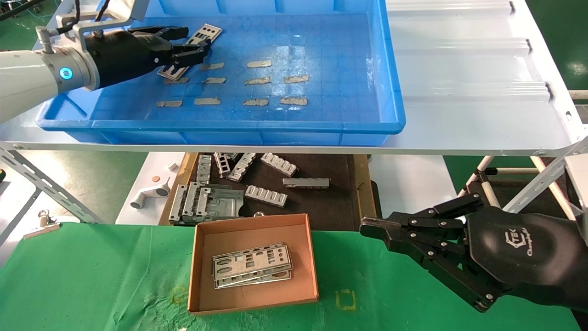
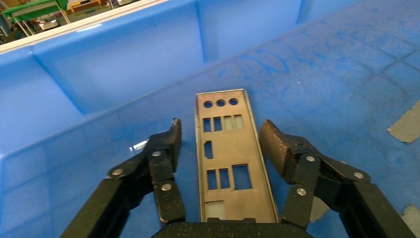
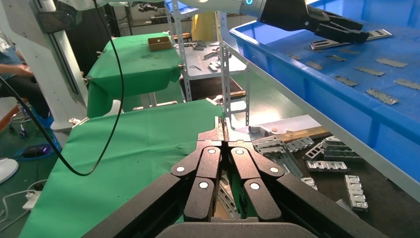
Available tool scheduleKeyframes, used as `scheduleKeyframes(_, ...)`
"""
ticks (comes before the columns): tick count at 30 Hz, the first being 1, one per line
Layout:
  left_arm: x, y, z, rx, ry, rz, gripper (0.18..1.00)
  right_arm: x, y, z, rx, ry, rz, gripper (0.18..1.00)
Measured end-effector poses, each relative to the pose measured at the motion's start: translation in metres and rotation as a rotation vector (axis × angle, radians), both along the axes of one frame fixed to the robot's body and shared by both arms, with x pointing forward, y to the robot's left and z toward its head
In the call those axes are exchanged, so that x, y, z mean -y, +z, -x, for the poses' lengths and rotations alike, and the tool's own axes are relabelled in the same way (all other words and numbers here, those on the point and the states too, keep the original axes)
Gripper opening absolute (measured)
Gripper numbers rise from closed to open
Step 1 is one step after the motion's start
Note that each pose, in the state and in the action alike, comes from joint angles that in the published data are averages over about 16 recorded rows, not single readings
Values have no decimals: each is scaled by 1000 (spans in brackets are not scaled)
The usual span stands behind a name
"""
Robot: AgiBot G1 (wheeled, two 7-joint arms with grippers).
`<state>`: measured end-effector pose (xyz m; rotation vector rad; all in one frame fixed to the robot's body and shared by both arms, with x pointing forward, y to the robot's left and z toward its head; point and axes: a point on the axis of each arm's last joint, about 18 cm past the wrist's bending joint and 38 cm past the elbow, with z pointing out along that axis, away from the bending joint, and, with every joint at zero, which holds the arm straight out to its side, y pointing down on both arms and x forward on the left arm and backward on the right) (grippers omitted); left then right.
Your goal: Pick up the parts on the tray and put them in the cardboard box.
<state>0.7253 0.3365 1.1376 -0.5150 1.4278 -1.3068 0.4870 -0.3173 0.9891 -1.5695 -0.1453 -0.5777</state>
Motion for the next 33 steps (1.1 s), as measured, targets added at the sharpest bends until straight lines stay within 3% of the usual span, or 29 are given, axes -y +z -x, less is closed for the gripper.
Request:
scheduleKeyframes(9,0,1,2,-2,-11,-5,503,0,0,0,0,0,0,191)
scheduleKeyframes(15,0,8,9,18,-37,-11,442,0,0,0,0,0,0,191)
scheduleKeyframes(33,2,32,67,144,-279,-135,419,0,0,0,0,0,0,191)
